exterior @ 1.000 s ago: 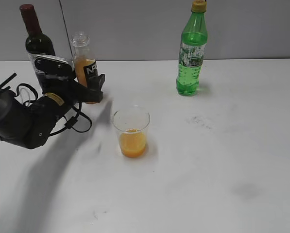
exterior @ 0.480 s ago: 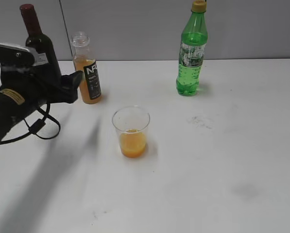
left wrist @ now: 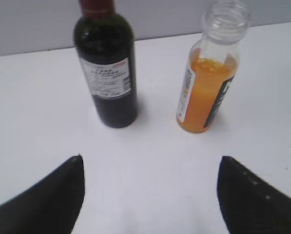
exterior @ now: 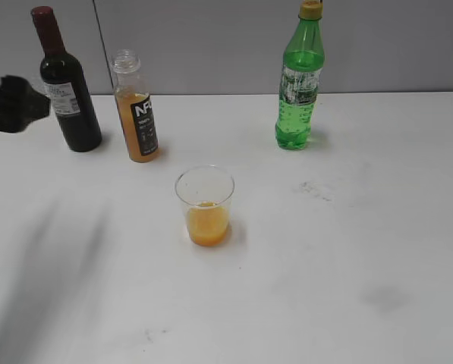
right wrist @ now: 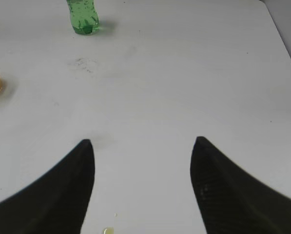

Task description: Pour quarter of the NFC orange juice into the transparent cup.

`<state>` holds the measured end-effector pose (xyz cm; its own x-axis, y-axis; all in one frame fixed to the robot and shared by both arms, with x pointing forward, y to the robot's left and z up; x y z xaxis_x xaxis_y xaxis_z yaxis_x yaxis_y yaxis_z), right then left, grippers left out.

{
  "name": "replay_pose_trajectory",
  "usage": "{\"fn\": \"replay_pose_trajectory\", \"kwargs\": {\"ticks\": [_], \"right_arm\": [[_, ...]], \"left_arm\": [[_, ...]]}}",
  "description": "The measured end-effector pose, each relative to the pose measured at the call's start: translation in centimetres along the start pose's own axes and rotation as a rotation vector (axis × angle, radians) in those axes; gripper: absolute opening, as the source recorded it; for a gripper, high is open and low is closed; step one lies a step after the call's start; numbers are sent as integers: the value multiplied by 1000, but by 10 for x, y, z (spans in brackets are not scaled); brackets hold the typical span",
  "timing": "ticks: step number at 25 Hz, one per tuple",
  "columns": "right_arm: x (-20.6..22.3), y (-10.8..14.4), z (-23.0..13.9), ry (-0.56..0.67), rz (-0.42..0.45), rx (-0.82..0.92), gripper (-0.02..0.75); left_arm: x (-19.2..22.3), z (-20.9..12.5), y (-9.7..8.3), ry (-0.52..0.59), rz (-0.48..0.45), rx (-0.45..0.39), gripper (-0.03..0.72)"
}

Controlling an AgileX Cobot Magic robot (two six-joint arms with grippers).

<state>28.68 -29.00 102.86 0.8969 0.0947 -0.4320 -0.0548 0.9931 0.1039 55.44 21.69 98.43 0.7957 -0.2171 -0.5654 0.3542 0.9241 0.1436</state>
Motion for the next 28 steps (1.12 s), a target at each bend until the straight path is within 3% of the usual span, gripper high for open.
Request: {"fn": "replay_pose_trajectory", "kwargs": {"ticks": [7,15,18,28], "right_arm": [[0,0,0,0,0,0,478],[0,0,0,-1,0,-1,477],[0,0,0,-1,0,-1,477],[0,0,0,-1,0,0,477]], "left_arm": [[-59,16,32,288,-21,-69,631],[-122,3,59,484,20,-166,608],[-148,0,60,481,52,-166,596],[-235,-5,27,212,108,-138,593]]}}
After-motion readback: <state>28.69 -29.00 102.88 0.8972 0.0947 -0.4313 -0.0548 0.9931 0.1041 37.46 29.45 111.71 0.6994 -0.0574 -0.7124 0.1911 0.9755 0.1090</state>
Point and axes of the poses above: a point on each arm's last joint axis where the gripper is mounted, x pointing out along that axis toward the gripper, y along the wrist's bending axis when the last joint is at zero, z = x × y, the point moved 6 cm from there along x, pointing out along that axis toward the gripper, and after that the axes turned 11 degrees about x, right-handed, at the moved point
